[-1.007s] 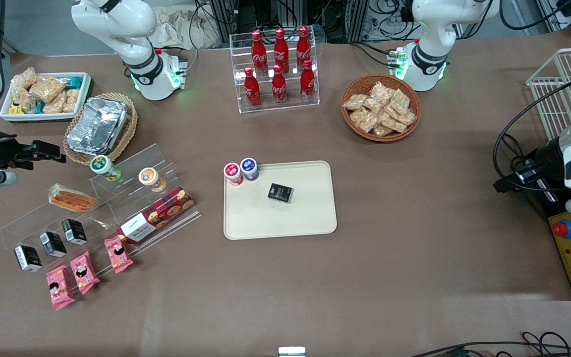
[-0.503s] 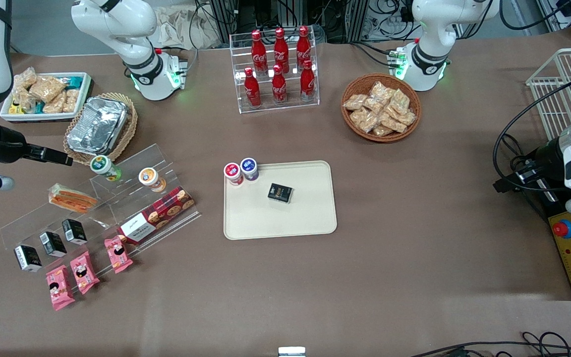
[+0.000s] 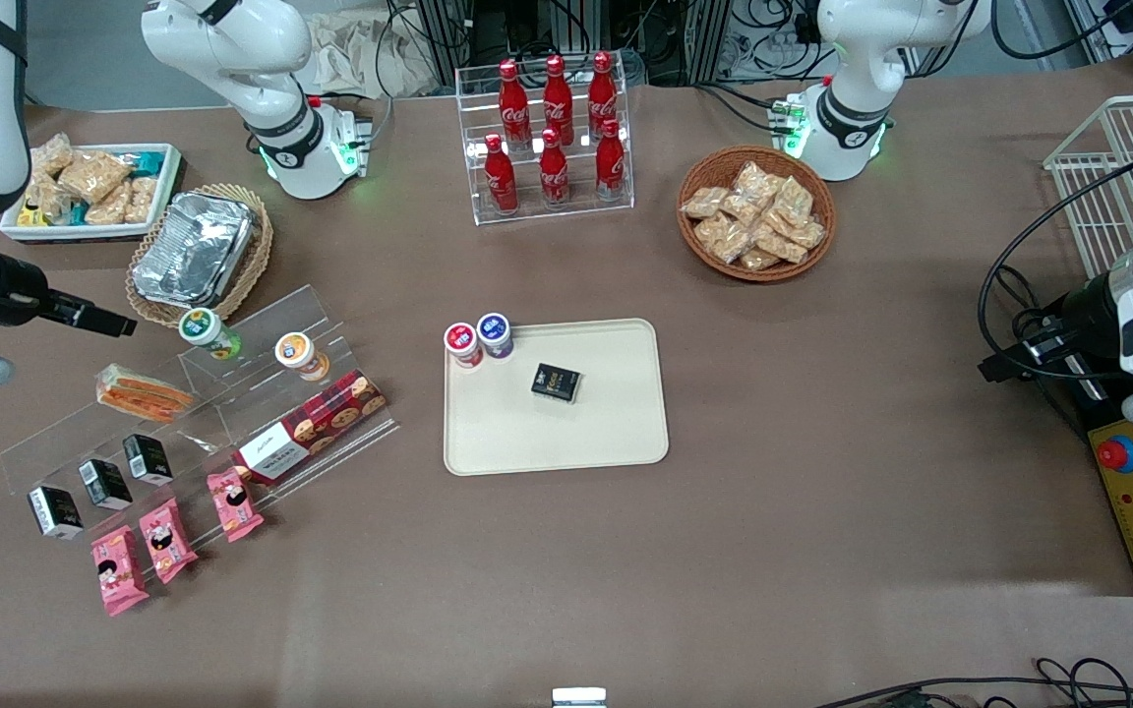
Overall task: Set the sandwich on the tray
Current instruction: 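Lower the right gripper onto the wrapped sandwich on the acrylic stand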
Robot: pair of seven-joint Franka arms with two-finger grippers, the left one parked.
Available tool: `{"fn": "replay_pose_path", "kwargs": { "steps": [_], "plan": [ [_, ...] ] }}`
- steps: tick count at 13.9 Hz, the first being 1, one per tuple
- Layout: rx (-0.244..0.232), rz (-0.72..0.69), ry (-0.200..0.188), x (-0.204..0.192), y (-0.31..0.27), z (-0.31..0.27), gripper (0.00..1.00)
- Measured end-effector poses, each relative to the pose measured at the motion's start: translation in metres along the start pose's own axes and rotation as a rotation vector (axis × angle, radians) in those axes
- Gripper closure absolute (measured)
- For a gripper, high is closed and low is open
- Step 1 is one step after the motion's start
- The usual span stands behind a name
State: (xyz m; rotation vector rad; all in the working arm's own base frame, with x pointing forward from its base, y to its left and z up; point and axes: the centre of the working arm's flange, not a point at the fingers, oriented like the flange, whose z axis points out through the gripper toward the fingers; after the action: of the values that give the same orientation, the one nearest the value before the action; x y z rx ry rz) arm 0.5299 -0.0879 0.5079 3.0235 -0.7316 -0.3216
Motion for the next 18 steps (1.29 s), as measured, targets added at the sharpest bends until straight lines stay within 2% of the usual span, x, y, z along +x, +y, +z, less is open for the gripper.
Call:
{"fn": "replay_pose_path", "kwargs": {
  "steps": [4,9,12,15,18],
  "plan": [
    [0.014,0.272,0.042,0.011,-0.004,0.003,0.02],
    [0.026,0.729,0.043,0.041,-0.013,0.039,0.02],
    [0.035,0.898,0.042,0.06,-0.008,0.062,0.02],
    [0.074,1.032,0.016,0.075,0.013,0.072,0.02],
    [0.092,1.115,0.007,0.084,0.027,0.079,0.03]
  ]
}}
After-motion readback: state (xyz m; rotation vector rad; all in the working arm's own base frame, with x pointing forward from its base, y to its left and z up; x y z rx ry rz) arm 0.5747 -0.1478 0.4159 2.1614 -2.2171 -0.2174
